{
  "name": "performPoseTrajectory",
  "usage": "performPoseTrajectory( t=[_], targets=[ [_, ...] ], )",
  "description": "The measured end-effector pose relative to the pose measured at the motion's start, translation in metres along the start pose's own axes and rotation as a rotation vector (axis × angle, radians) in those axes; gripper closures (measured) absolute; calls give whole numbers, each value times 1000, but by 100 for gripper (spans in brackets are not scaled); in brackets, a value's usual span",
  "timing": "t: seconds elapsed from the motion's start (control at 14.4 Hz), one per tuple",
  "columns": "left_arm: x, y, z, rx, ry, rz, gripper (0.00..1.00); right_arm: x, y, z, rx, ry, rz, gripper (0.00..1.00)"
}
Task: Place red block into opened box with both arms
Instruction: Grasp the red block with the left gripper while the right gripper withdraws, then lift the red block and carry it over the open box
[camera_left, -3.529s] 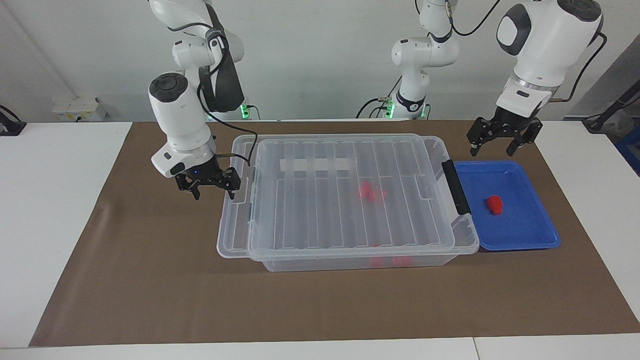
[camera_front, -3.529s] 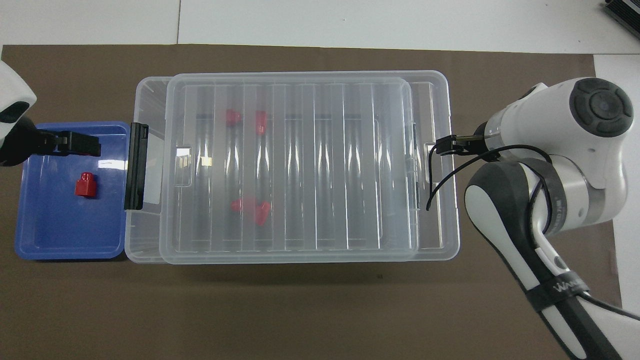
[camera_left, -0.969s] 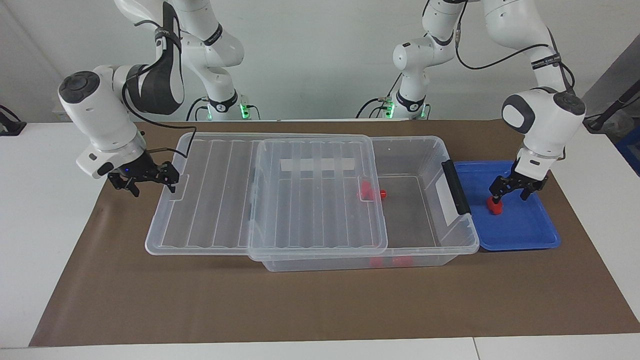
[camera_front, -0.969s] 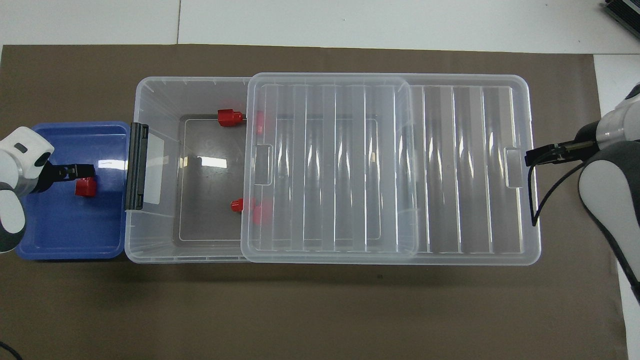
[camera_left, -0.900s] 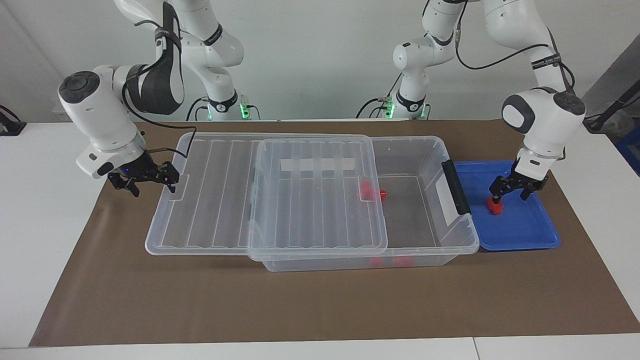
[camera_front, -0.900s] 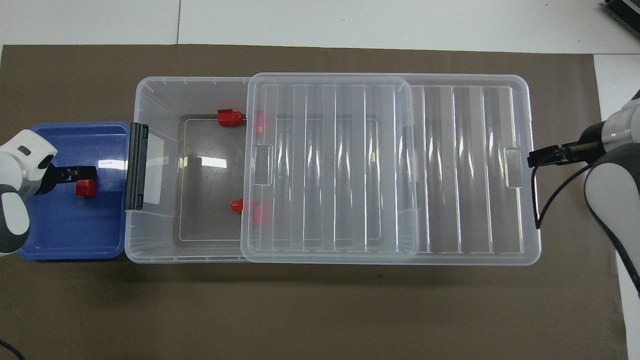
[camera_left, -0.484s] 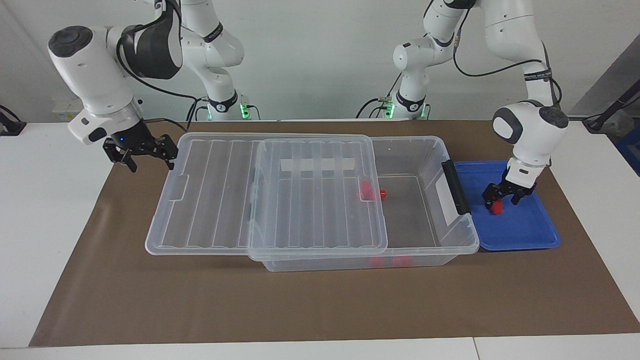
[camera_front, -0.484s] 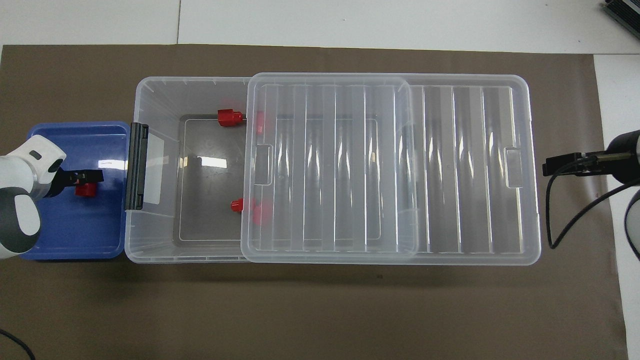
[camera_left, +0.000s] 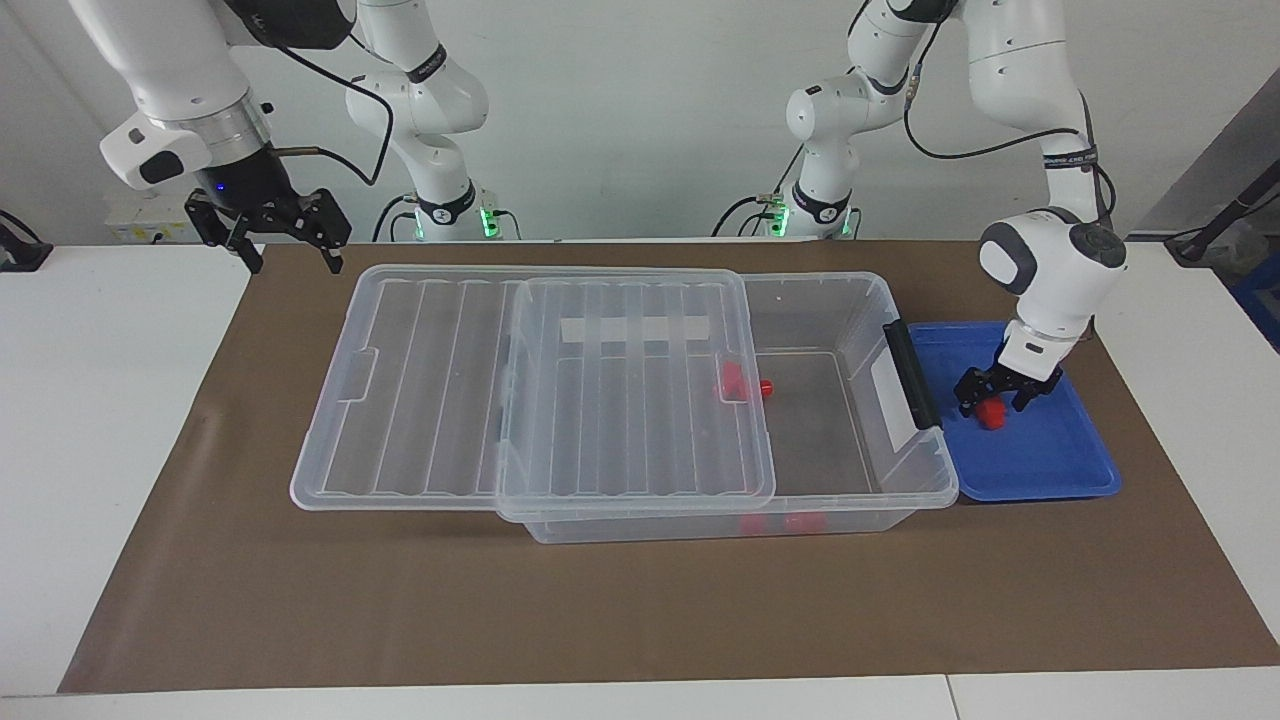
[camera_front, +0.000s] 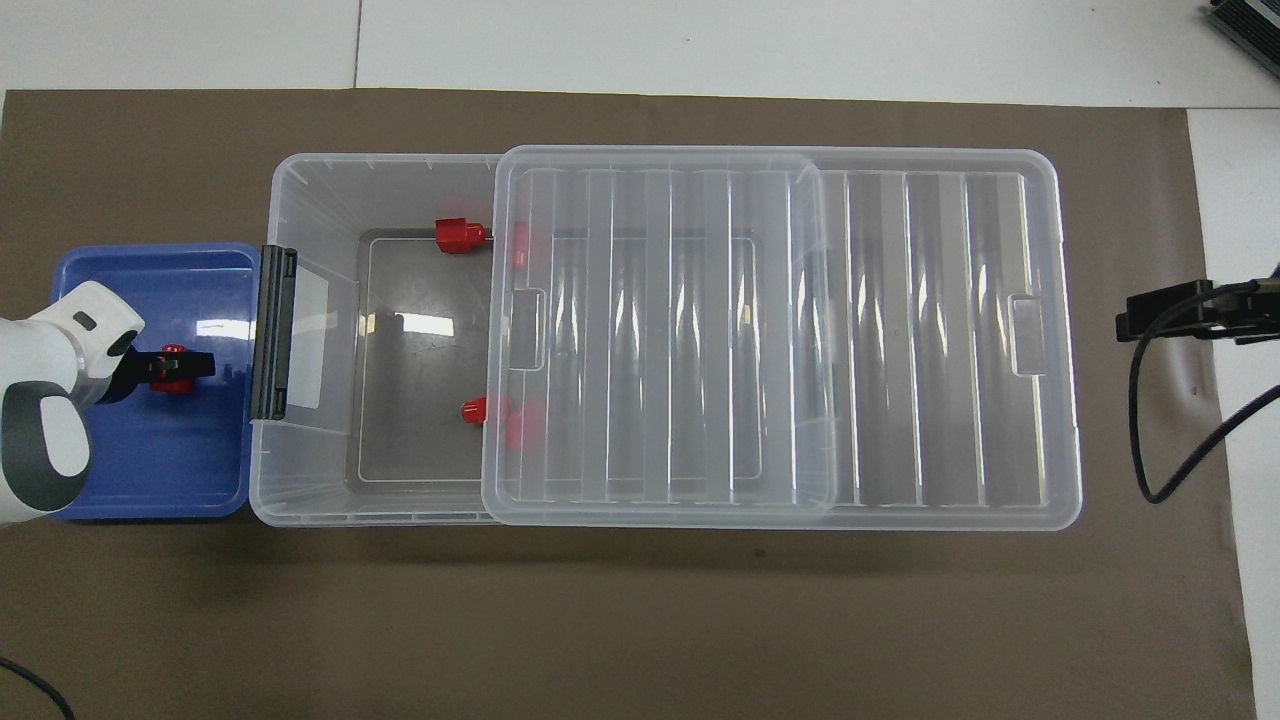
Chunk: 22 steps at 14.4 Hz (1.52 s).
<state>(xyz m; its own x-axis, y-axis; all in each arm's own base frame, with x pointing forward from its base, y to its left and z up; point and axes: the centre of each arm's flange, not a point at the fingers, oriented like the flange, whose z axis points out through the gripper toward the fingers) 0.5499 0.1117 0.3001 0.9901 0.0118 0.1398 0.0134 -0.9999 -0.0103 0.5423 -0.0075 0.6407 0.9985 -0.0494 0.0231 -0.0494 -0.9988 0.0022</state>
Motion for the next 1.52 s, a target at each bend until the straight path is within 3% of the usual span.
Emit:
performPoseTrajectory(
  t=[0.21,0.55,0.62,0.83,1.18,1.31,1.52],
  targets=[
    [-2,0,2,-1,-6,2,2,1,-11,4,-2,-24,28,0],
    [0,1,-1,-2,-8,23,63,-1,-21,7,-9,-39,38,0],
    [2,0,-5,-5,-24,26,66,-1,-20,8,-17,-40,39,0],
    [30,-3,-52,-26,-114,34,66,-1,-18,10,-28,-44,48,0],
    [70,14,-210,-37,-203,-40,66,-1,-16,10,-28,-44,61,0],
    [78,58,-244,-25,-194,-113,66,-1,-16,10,-28,-44,62,0],
    [80,149,-249,-7,-188,-238,66,-1,-16,10,-28,-44,62,0]
  ],
)
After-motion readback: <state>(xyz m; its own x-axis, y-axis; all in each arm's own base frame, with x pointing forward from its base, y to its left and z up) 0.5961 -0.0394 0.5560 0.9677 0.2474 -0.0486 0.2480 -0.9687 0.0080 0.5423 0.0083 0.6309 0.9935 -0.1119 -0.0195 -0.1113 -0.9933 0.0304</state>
